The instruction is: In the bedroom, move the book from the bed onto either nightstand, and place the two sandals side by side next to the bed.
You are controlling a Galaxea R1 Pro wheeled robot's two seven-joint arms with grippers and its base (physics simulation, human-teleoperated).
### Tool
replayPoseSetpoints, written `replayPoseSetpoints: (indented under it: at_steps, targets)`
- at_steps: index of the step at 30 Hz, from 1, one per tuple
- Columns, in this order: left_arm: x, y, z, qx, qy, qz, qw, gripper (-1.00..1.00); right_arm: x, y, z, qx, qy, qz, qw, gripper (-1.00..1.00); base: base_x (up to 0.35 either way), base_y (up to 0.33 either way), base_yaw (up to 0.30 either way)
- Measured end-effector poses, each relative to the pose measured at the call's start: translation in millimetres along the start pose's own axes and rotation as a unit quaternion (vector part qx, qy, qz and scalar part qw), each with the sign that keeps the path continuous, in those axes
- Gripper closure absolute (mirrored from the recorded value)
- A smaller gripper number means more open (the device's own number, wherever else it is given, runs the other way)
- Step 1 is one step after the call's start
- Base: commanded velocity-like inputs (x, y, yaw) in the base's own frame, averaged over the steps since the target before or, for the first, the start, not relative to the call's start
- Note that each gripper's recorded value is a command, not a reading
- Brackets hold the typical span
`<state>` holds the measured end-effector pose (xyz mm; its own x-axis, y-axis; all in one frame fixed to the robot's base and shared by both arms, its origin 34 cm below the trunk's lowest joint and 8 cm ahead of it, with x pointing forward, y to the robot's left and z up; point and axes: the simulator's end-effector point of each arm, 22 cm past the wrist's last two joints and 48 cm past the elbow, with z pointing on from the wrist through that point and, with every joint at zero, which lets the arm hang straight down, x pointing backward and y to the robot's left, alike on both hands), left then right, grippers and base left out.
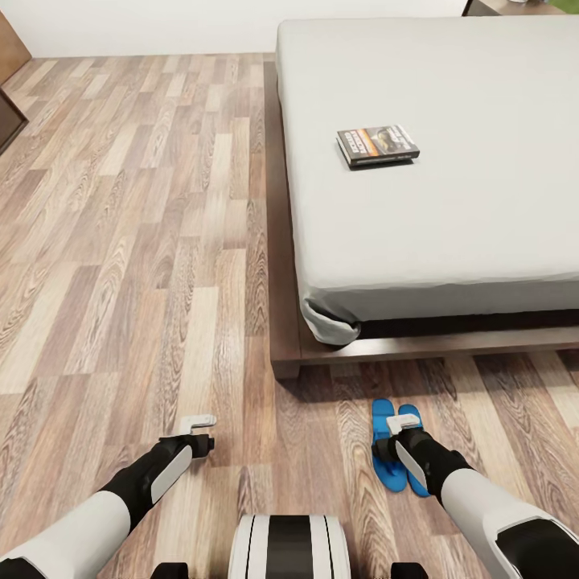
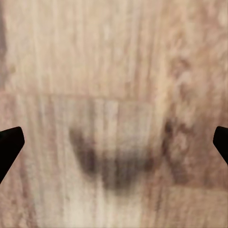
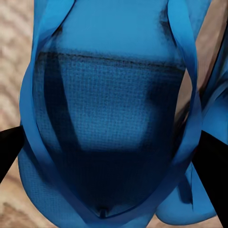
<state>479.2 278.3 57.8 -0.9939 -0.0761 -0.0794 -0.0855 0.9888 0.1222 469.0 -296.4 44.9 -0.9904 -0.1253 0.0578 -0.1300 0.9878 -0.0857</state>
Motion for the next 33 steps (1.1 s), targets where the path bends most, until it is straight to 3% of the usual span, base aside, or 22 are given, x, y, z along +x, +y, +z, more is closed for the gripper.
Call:
replayPoseSetpoints:
  at_steps: [32,33]
  targets:
    - [1.7,2.2,1.4,-0.008,0.001,0.001,1.0,-1.0,1.5,-0.2,1.8,0.0,0.001,0.0,1.0,1.0,-0.008,-0.008,0.0]
    - [1.7,3.9,1.4,-0.012,0.001,0.001,0.9999,-1.0,1.5,-0.2,1.8,0.0,0.001,0.0,1.0,-1.0,0.0,0.0,0.0]
